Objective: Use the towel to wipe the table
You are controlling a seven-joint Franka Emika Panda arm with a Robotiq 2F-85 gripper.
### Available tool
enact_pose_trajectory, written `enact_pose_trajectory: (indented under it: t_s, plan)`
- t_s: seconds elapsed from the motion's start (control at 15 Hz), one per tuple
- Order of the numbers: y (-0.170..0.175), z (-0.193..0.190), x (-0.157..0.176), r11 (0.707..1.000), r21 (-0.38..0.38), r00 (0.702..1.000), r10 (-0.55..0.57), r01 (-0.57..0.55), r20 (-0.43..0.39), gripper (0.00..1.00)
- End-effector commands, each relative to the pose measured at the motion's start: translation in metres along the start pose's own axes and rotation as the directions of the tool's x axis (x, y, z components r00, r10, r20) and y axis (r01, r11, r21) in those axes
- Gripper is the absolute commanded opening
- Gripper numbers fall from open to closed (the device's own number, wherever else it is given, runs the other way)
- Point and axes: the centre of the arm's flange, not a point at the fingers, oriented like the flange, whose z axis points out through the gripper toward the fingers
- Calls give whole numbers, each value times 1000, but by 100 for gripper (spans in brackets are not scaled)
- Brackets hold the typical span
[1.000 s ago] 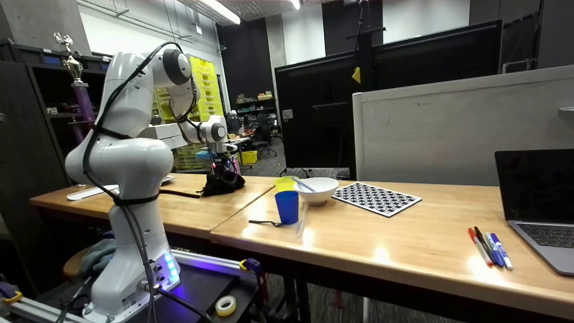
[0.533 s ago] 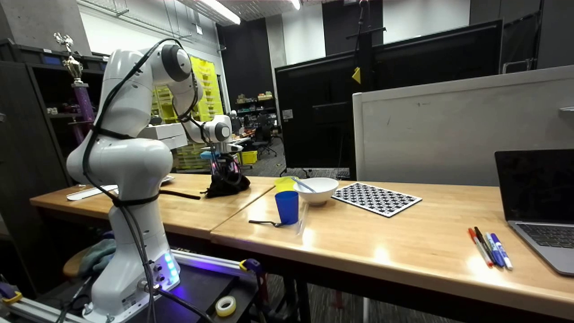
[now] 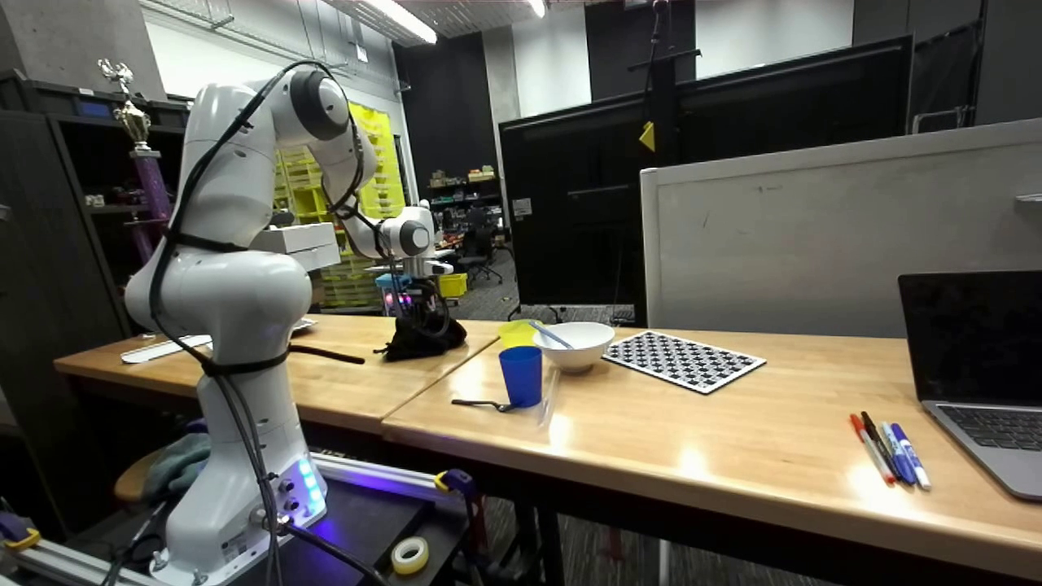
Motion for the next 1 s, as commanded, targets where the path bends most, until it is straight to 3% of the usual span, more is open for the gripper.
enact_pose_trajectory:
  t_s: [0.0, 0.93]
  plan:
    - [38, 7, -1, 1000, 2, 1000, 17, -17, 19, 3]
    - [89, 6, 21, 998, 28, 996, 56, -58, 71, 3]
